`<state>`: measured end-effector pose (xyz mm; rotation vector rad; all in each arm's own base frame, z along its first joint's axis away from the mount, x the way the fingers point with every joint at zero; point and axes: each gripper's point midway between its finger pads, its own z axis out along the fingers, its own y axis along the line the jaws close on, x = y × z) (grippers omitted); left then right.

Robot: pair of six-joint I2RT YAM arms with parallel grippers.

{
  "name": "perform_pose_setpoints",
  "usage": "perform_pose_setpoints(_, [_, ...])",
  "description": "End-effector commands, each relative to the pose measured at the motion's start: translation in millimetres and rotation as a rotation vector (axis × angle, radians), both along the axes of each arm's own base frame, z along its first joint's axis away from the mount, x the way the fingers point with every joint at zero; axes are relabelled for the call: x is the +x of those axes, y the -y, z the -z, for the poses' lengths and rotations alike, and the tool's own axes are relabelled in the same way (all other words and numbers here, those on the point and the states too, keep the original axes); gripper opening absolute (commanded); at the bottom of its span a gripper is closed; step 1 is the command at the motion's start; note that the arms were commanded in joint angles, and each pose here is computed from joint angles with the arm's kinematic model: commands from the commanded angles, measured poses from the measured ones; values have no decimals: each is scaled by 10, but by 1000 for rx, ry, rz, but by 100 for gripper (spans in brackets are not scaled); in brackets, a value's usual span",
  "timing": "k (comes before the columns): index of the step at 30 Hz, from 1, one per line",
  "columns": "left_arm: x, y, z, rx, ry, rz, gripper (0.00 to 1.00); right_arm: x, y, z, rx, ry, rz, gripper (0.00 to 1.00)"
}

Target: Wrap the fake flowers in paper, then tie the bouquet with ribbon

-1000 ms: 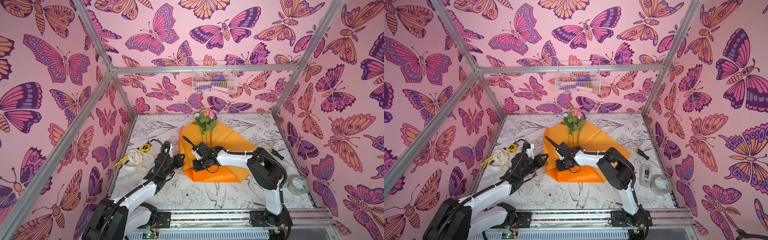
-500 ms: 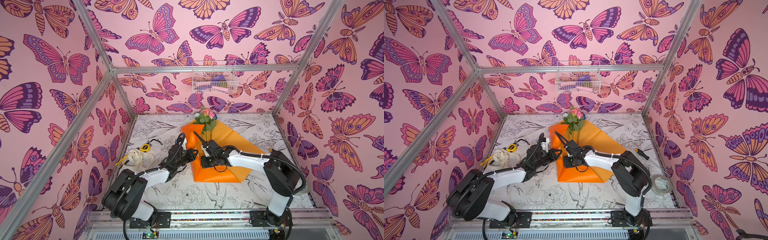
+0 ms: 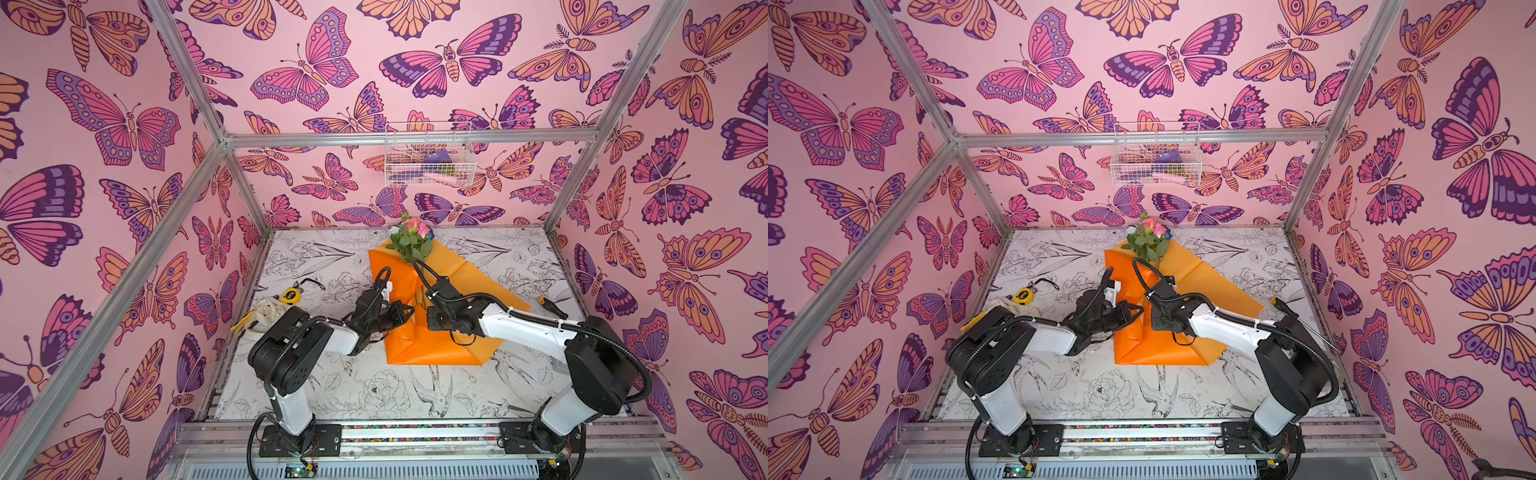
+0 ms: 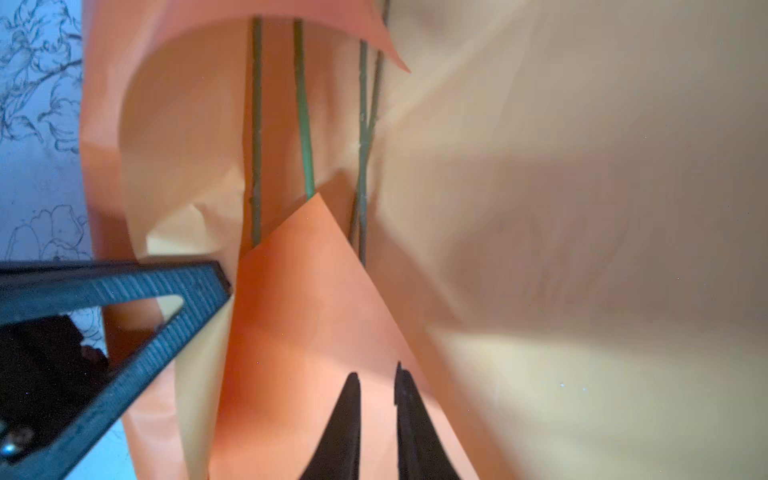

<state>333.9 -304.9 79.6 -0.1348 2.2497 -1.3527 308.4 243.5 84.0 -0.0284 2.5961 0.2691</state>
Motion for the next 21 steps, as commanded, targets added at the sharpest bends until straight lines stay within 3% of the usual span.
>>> perform_pose_setpoints(1, [14, 127, -104, -39, 38, 37, 5, 77, 117, -77, 20, 23, 43, 29])
perform_pose_setpoints(10, [14, 301, 78, -32, 1, 91, 19, 405, 50, -338, 231, 58, 40, 52])
perform_pose_setpoints(19, [-71, 367, 29, -40, 13, 138, 55, 648, -24, -238, 279, 21, 25, 56])
perform_pose_setpoints(21, [-110, 350, -3, -39, 21, 145, 59, 664, -50, -187, 273, 3, 20, 56])
